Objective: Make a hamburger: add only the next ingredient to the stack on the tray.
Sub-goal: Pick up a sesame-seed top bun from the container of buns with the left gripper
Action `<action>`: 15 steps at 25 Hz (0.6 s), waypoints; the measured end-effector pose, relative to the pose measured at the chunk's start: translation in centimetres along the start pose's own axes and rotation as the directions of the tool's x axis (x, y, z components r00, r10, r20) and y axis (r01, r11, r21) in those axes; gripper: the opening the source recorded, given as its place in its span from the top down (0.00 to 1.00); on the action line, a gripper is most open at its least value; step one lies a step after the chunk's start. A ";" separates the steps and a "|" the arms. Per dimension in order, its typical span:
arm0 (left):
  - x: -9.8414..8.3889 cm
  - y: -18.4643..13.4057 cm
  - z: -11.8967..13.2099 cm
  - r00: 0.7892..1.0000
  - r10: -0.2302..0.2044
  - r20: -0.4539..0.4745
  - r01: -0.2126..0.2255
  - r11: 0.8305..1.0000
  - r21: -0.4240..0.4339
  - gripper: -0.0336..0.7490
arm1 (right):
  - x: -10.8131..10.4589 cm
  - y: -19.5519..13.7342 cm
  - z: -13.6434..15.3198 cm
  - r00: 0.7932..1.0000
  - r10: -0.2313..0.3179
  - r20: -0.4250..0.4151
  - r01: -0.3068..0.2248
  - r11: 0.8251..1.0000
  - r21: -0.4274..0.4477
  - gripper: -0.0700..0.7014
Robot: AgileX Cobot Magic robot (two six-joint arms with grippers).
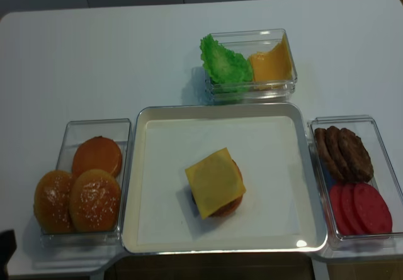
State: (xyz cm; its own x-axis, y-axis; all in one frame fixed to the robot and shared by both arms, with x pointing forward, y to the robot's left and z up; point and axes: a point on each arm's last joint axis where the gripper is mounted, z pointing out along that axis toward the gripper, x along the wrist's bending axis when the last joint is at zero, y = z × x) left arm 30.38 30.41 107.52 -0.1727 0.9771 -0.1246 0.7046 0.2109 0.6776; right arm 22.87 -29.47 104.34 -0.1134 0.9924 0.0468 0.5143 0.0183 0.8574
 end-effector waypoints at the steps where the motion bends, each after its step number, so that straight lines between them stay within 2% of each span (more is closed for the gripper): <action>1: -0.2 0.7 0.5 1.000 -0.004 -0.001 0.004 1.000 0.016 0.34 | 0.0 0.0 0.0 1.000 0.000 0.000 0.000 1.000 0.000 0.30; 8: -1.3 3.4 3.8 1.000 -0.031 0.003 0.030 0.990 0.138 0.34 | 0.0 0.0 0.0 1.000 0.000 0.000 0.000 1.000 0.000 0.30; 12: -1.6 4.0 5.3 0.999 -0.043 0.008 0.041 0.985 0.167 0.34 | 0.0 0.0 0.0 1.000 0.000 0.000 0.000 1.000 0.000 0.30; 15: -1.7 4.4 6.4 1.000 -0.028 0.008 0.026 0.981 0.192 0.34 | 0.0 0.0 0.0 1.000 0.000 0.000 0.000 1.000 0.000 0.30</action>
State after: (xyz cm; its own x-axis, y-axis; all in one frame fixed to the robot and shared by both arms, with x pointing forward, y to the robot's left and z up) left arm 38.15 29.81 106.07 -0.1871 0.9709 -0.1497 0.8189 0.2383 0.5221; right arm 22.87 -29.47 104.34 -0.1134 0.9924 0.0468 0.5143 0.0183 0.8574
